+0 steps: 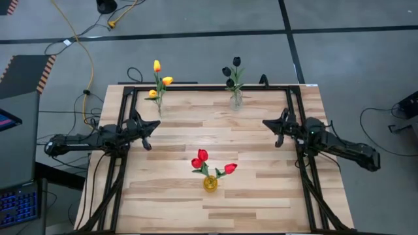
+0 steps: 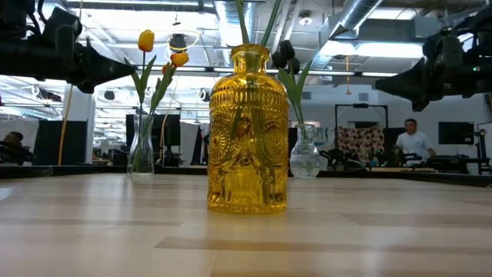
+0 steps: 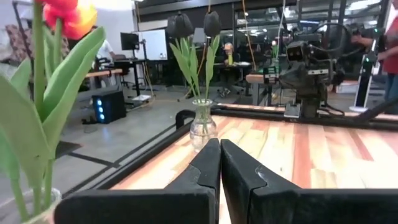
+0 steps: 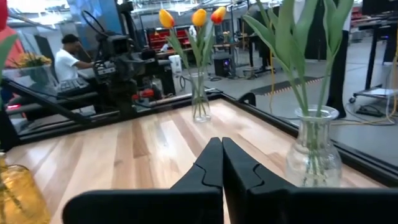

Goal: Sort flowers into vase by color
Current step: Return to Home Position

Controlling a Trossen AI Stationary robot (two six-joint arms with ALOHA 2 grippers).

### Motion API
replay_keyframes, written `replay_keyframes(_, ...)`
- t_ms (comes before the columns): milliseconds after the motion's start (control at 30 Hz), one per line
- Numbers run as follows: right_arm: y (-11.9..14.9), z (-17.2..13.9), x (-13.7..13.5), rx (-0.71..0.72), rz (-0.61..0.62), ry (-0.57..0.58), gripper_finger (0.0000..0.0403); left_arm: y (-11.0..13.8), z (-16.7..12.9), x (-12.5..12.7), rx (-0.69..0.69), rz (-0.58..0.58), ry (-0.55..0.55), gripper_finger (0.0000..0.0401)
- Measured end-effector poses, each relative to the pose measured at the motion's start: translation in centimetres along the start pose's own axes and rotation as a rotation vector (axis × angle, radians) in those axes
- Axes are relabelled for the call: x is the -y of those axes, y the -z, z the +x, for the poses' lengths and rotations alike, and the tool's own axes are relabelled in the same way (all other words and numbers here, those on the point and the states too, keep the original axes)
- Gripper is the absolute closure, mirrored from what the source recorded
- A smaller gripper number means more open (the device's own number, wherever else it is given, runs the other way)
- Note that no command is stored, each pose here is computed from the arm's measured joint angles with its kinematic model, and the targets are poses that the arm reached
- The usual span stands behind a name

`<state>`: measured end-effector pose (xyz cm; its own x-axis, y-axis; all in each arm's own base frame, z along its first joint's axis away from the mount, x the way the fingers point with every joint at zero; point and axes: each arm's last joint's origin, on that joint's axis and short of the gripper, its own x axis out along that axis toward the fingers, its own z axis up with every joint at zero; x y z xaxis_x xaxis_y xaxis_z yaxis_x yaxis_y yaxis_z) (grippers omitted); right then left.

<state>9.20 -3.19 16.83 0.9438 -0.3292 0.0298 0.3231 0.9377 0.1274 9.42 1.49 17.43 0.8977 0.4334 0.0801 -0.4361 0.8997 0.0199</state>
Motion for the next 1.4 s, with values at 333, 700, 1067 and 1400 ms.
replay_keyframes(333, 0.1, 0.0, 0.3, -0.007, -0.006, 0.033, 0.0368, 0.1, 0.0, 0.4, 0.010, 0.205, 0.120, 0.0401)
replay_keyframes(700, 0.1, 0.0, 0.4, -0.010, -0.006, 0.045, 0.0365, 0.2, -0.1, 0.6, 0.023, 0.346, 0.216, 0.0401)
replay_keyframes(1067, 0.1, 0.0, 0.4, -0.010, -0.006, 0.045, 0.0364, 0.6, 0.3, -0.3, 0.007, 0.436, 0.236, 0.0401)
replay_keyframes(1400, 0.1, 0.0, 0.4, -0.010, -0.005, 0.045, 0.0364, 1.2, 0.7, -0.6, -0.079, 0.329, 0.231, 0.0401)
